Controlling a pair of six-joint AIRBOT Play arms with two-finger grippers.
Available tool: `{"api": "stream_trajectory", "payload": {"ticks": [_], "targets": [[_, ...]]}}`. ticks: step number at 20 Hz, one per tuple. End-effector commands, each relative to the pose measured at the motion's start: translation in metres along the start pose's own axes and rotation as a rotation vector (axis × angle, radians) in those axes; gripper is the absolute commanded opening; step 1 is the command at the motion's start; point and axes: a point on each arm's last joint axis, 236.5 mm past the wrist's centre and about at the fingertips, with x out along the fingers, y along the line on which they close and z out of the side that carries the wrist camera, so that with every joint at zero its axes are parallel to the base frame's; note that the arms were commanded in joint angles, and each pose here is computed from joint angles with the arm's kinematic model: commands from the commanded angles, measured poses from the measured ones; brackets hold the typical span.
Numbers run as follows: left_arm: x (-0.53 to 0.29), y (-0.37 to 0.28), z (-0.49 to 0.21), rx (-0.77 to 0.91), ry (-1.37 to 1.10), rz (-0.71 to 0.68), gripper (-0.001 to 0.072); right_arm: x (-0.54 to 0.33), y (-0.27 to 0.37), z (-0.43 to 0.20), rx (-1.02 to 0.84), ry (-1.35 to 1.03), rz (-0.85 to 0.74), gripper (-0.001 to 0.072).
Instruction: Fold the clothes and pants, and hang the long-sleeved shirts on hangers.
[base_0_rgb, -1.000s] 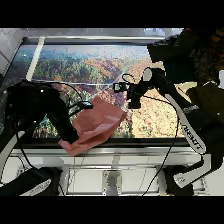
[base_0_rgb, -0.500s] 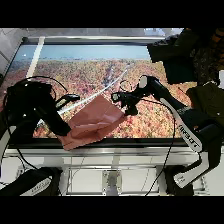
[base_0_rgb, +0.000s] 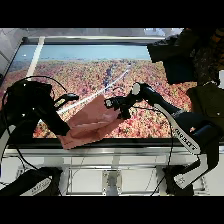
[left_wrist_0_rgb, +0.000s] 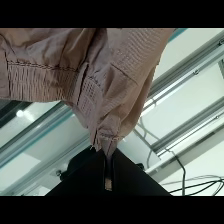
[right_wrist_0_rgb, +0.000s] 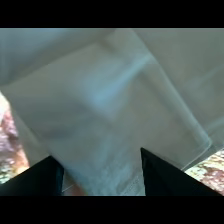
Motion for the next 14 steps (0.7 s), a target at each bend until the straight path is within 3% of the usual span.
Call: {"api": "stream_trajectory", "payload": {"ticks": [1,3,9,10,11,12,13,14], "targets": [[0.0,0.0,0.0,-0.001,0.0,0.001,0.0024,0.002,-0.015,0.002,0.005,0.005,-0.069,0.0496],[0.0,0.0,0.0,-0.001,-0.001,0.0,0.0024,0.001,-0.026,0.002,0.017,0.006,-0.112,0.0414],[0.0,0.0,0.0,-0.001,-0.001,0.0,0.0024,0.016,-0.006,-0.004,0.041,0.008,-0.016,0.0399],[0.0,0.0,0.0,-0.001,-0.001,0.0,0.0024,0.016,-0.008,-0.004,0.046,0.007,-0.025,0.0361],[0.0,0.0,0.0,-0.001,-0.001,0.0,0.0024,0.016,-0.009,-0.003,0.048,0.004,-0.03,0.0287],[0.0,0.0,0.0,-0.001,-0.001,0.0,0.0024,0.016,-0.01,-0.003,0.047,0.005,-0.035,0.0115],[0.0,0.0,0.0,-0.001,-0.001,0.0,0.0024,0.016,-0.011,-0.003,0.05,0.005,-0.036,0.0002],[0.0,0.0,0.0,-0.001,0.0,0.001,0.0024,0.016,-0.016,-0.004,0.075,0.007,-0.06,0.0003]]}}
